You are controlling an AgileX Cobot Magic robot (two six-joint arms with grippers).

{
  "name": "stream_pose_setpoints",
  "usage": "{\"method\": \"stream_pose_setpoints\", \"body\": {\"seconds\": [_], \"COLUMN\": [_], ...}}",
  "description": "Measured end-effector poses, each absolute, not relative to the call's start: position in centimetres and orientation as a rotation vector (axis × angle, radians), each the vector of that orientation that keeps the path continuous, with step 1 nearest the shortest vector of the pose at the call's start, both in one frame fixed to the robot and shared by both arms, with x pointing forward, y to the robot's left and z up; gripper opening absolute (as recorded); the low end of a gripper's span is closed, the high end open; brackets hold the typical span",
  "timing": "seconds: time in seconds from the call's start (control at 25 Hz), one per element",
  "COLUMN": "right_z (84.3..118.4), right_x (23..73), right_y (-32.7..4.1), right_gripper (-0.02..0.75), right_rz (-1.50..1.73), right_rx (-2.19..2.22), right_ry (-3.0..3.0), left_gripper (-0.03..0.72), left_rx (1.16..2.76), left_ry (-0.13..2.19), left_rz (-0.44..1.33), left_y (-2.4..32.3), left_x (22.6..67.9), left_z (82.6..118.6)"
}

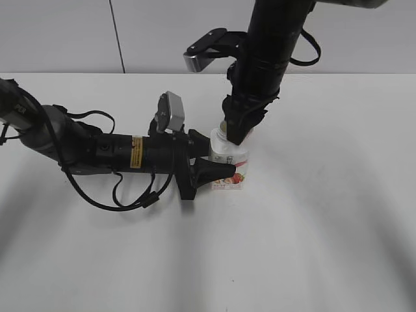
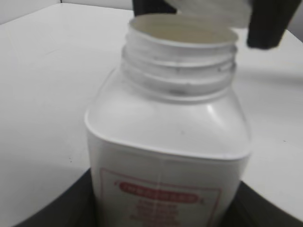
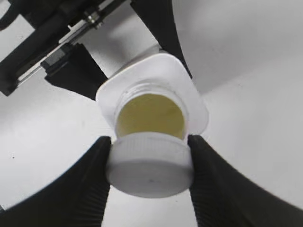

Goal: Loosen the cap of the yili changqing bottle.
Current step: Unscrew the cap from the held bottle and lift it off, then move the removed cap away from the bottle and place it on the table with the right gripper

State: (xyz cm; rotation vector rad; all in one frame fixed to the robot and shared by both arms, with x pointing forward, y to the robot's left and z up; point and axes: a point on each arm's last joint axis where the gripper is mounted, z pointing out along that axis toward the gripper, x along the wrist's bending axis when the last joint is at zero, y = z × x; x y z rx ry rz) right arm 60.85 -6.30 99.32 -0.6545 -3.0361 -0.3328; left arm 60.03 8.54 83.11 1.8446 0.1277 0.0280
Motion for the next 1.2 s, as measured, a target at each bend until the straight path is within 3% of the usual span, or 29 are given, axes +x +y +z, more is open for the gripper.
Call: {"method": "stream_pose_setpoints", "body": {"seconds": [0.44, 0.76, 0.92, 1.2], "right_z": [100.5, 102.6, 102.9, 102.5], "right_x": [60.8, 61.9, 63.3, 64.9], "right_y": [-6.9, -7.5, -10.2, -18.3], "right_gripper": [0.387, 0.386, 0.387, 0.387], "right_rz": [-0.29, -0.347, -0.358, -0.344], "right_rx": [-0.654, -1.019, -1.295, -1.8], "right_ry": [-3.09, -3.047, -2.937, -2.65], "left_gripper": [0.373, 0.373, 0.373, 0.373], "left_rx": [1.845, 1.846, 1.846, 1.846], "left_ry": [0.129, 0.129, 0.13, 0.13], "left_rz": [0.028, 0.028, 0.029, 0.029], "left_y": [8.5, 8.5, 8.5, 8.5], "left_x": [60.0, 60.0, 60.0, 60.0], "left_z": [83.1, 83.1, 83.1, 83.1]}}
